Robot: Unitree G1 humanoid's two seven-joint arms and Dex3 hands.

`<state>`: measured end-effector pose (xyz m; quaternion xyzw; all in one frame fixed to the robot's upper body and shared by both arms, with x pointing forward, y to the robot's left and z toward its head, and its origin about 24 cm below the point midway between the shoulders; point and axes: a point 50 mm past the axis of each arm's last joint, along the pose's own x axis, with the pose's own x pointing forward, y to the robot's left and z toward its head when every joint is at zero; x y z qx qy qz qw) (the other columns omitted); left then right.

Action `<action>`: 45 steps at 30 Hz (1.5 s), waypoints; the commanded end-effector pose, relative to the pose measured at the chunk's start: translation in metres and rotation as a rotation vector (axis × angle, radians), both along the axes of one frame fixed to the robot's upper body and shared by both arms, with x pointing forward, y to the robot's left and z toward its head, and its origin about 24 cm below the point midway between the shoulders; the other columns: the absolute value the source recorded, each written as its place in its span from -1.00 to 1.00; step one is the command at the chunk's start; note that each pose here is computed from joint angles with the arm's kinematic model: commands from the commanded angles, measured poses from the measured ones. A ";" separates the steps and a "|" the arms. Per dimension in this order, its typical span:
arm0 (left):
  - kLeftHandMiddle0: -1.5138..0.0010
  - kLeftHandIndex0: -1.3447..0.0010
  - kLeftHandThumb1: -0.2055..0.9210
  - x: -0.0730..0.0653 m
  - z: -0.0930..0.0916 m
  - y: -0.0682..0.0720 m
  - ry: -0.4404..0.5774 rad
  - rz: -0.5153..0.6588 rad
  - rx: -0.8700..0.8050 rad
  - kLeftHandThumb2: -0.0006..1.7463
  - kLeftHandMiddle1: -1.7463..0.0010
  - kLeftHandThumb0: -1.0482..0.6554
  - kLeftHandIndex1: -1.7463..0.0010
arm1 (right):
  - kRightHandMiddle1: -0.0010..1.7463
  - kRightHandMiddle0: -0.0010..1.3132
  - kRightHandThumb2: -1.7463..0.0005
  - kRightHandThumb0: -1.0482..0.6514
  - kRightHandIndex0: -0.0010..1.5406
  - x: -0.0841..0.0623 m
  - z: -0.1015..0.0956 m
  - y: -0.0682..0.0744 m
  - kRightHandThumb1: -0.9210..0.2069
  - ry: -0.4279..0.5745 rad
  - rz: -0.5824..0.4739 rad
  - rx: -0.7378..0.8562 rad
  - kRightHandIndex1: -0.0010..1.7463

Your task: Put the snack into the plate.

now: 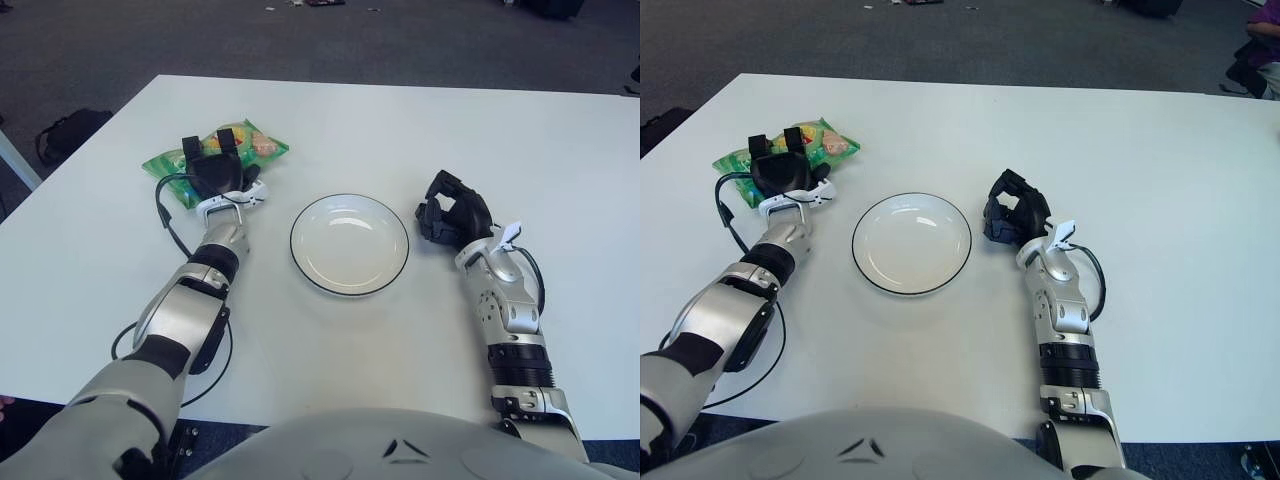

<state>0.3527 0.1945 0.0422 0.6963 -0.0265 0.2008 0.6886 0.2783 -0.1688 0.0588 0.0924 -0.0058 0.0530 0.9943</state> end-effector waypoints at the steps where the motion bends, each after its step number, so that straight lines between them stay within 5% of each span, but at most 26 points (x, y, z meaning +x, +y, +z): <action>1: -0.10 0.18 -0.36 -0.035 -0.053 0.018 0.194 0.017 -0.007 0.59 -0.60 0.24 -0.98 | 1.00 -0.05 -0.53 -0.34 0.62 -0.019 -0.030 -0.005 0.09 0.120 -0.027 0.005 1.00; 6: -0.30 -0.09 -0.64 -0.036 -0.053 0.022 0.197 -0.028 0.029 0.74 -0.42 0.23 -1.00 | 1.00 -0.05 -0.53 -0.34 0.62 -0.018 -0.029 -0.005 0.10 0.122 -0.027 0.003 1.00; 14: -0.41 -0.15 -0.89 -0.036 -0.052 0.027 0.212 -0.053 -0.003 0.94 -0.55 0.23 -1.00 | 1.00 -0.04 -0.54 -0.34 0.62 -0.017 -0.030 -0.005 0.12 0.124 -0.029 0.008 1.00; 24: -0.29 -0.07 -0.84 -0.023 -0.034 0.031 0.145 -0.077 -0.071 1.00 -0.82 0.23 -1.00 | 1.00 -0.04 -0.54 -0.34 0.62 -0.016 -0.030 -0.005 0.11 0.129 -0.032 0.009 1.00; 32: -0.26 -0.09 -0.83 0.000 0.021 0.013 -0.081 -0.182 -0.211 1.00 -0.84 0.23 -1.00 | 1.00 -0.04 -0.54 -0.34 0.63 -0.014 -0.032 -0.008 0.11 0.130 -0.035 0.003 1.00; 38: -0.26 -0.11 -0.85 -0.013 0.072 -0.018 -0.259 -0.353 -0.281 1.00 -0.82 0.23 -1.00 | 1.00 -0.03 -0.55 -0.34 0.63 -0.013 -0.032 -0.010 0.12 0.135 -0.033 0.000 1.00; 45: -0.27 -0.09 -0.84 -0.020 0.084 -0.027 -0.310 -0.447 -0.340 1.00 -0.82 0.23 -1.00 | 1.00 -0.04 -0.54 -0.34 0.63 -0.013 -0.033 -0.011 0.12 0.140 -0.033 0.000 1.00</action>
